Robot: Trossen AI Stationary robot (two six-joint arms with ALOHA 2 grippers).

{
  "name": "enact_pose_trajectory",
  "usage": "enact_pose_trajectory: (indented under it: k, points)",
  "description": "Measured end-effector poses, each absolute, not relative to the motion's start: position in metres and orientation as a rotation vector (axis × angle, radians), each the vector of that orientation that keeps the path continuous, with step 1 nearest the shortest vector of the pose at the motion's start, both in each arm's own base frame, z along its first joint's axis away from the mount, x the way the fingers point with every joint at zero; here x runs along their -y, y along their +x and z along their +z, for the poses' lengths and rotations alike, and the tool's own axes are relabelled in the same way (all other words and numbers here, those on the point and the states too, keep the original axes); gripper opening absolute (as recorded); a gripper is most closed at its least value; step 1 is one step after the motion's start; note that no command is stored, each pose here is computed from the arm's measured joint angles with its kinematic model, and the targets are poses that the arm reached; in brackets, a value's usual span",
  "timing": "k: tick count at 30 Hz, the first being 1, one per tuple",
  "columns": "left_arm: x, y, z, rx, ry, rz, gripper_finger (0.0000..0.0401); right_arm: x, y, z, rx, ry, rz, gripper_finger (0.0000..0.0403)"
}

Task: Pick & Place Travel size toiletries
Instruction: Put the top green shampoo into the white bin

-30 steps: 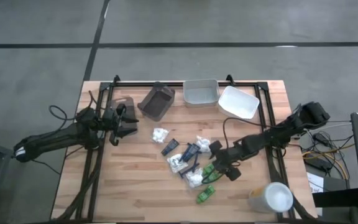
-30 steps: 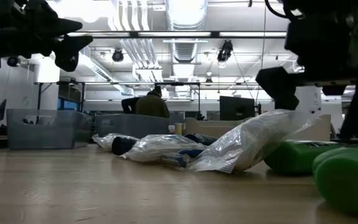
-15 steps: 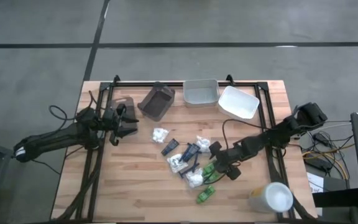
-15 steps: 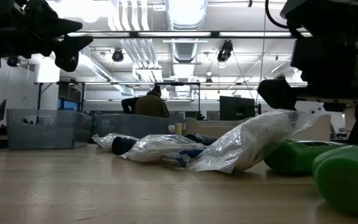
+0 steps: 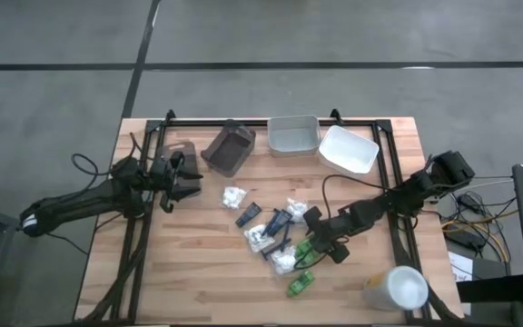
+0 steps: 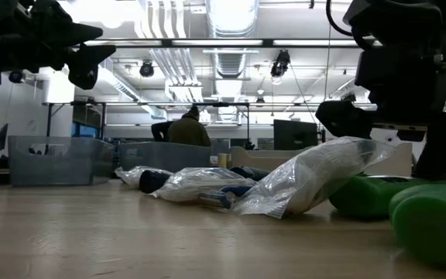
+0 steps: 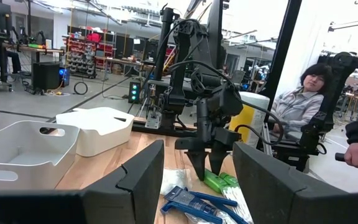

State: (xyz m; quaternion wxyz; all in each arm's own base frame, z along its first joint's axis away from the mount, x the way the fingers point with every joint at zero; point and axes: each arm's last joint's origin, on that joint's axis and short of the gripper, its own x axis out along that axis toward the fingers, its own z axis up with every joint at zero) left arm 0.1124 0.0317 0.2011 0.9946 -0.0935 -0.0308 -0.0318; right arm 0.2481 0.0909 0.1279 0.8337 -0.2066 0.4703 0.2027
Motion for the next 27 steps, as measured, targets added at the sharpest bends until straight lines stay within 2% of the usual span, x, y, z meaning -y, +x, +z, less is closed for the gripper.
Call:
enact_pose_trajectory:
  k: [7, 12, 19, 27]
  points:
    - [-0.032, 0.112, 0.201, 0.062, -0.187, -0.064, 0.0198, -0.091, 0.248, 0.128, -1.002, -0.439, 0.431, 0.0185]
    - [-0.032, 0.112, 0.201, 0.061, -0.187, -0.064, 0.0198, -0.091, 0.249, 0.130, -1.012, -0.438, 0.432, 0.0151]
    - [-0.032, 0.112, 0.201, 0.062, -0.187, -0.064, 0.0198, -0.092, 0.250, 0.135, -1.057, -0.382, 0.405, 0.0152]
    - [-0.032, 0.112, 0.201, 0.062, -0.187, -0.064, 0.0198, -0.094, 0.251, 0.153, -0.989, -0.305, 0.443, 0.0153]
